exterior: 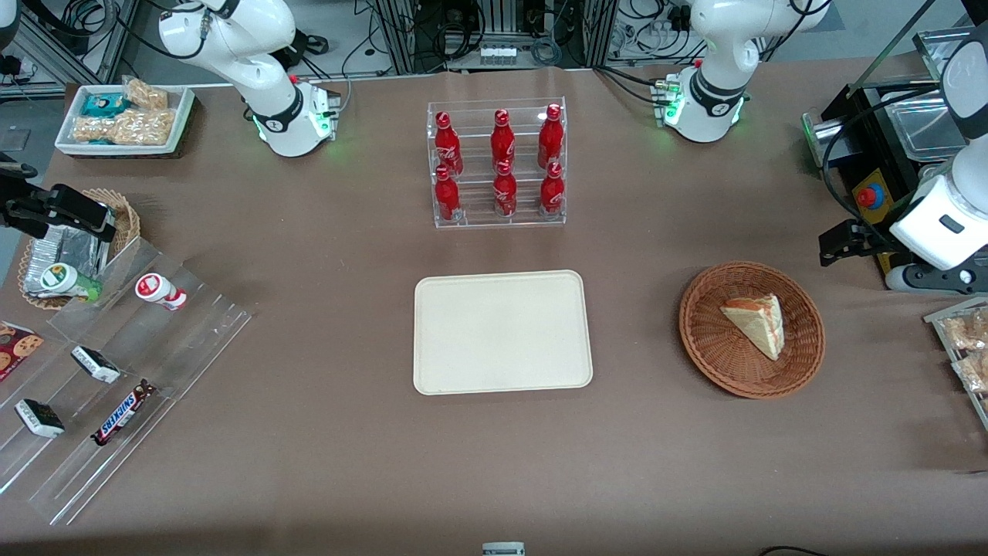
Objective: Place sandwich from basket to tray
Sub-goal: 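Move the left gripper toward the wicker basket holding the sandwich, then lower the left gripper onto the sandwich wedge and close on it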
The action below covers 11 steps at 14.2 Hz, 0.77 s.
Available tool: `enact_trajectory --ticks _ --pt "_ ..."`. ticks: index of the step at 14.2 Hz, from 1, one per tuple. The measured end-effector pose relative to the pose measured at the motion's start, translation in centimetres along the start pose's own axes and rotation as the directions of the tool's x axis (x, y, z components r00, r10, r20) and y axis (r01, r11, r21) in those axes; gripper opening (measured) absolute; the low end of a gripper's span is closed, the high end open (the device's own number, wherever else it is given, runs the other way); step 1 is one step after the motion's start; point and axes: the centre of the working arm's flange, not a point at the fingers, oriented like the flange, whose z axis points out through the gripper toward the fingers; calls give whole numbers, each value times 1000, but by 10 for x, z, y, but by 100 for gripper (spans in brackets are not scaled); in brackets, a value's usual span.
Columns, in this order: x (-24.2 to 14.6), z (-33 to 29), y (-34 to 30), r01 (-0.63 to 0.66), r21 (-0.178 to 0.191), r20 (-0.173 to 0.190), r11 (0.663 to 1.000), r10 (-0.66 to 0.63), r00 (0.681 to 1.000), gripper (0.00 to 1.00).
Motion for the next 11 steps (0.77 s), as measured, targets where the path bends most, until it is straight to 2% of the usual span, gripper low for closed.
enact_trajectory --ticks 2,4,8,11 --pt "0 3 -1 2 0 5 1000 -2 1000 100" --pt "0 12 -2 4 -1 26 1000 -4 1000 100" --pt "-5 74 -2 3 -7 135 1000 -2 991 100" --pt "-7 144 -4 29 -7 145 1000 -28 989 100"
